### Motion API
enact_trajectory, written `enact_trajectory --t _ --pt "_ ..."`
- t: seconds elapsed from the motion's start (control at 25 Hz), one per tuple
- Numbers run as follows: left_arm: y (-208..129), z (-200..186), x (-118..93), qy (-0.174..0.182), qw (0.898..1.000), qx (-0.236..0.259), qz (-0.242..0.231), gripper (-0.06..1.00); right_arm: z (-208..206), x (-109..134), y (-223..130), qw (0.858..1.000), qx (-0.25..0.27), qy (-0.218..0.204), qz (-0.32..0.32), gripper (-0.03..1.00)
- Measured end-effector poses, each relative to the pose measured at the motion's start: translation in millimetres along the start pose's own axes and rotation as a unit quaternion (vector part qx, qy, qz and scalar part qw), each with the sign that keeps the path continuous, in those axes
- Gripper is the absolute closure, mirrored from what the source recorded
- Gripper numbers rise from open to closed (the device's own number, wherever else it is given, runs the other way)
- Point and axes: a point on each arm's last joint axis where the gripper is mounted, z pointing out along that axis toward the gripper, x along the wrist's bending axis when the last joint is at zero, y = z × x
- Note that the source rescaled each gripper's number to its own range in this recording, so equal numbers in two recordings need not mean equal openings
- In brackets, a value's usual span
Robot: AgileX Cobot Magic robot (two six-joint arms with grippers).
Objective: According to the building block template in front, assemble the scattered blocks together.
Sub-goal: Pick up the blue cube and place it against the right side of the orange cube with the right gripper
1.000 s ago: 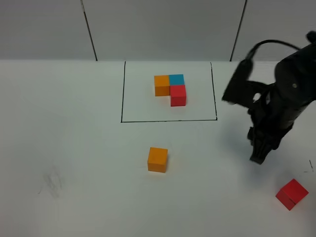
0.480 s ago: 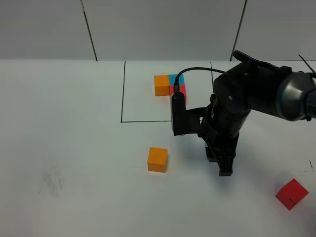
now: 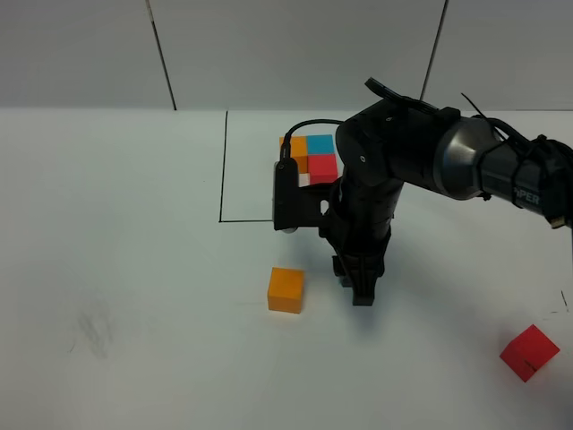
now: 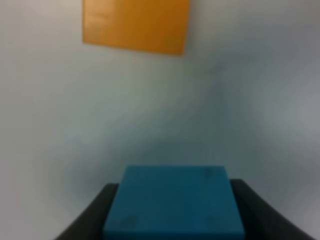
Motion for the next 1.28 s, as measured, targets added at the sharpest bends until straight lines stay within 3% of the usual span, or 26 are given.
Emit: enact_trajectory --t 0.28,0.6,1.28 --pt "0 0 0 0.000 1.000 0.000 0.000 0.29 9 3 12 1.000 -0.007 0.022 0.002 0.95" --pt "0 0 0 0.000 1.000 0.000 0.000 0.29 13 6 23 1.000 -0.025 0.008 -0.010 0.95" --pt "0 0 0 0.000 1.000 0.000 0.000 0.29 41 9 26 0.999 -0.027 0.033 -0.012 0.95"
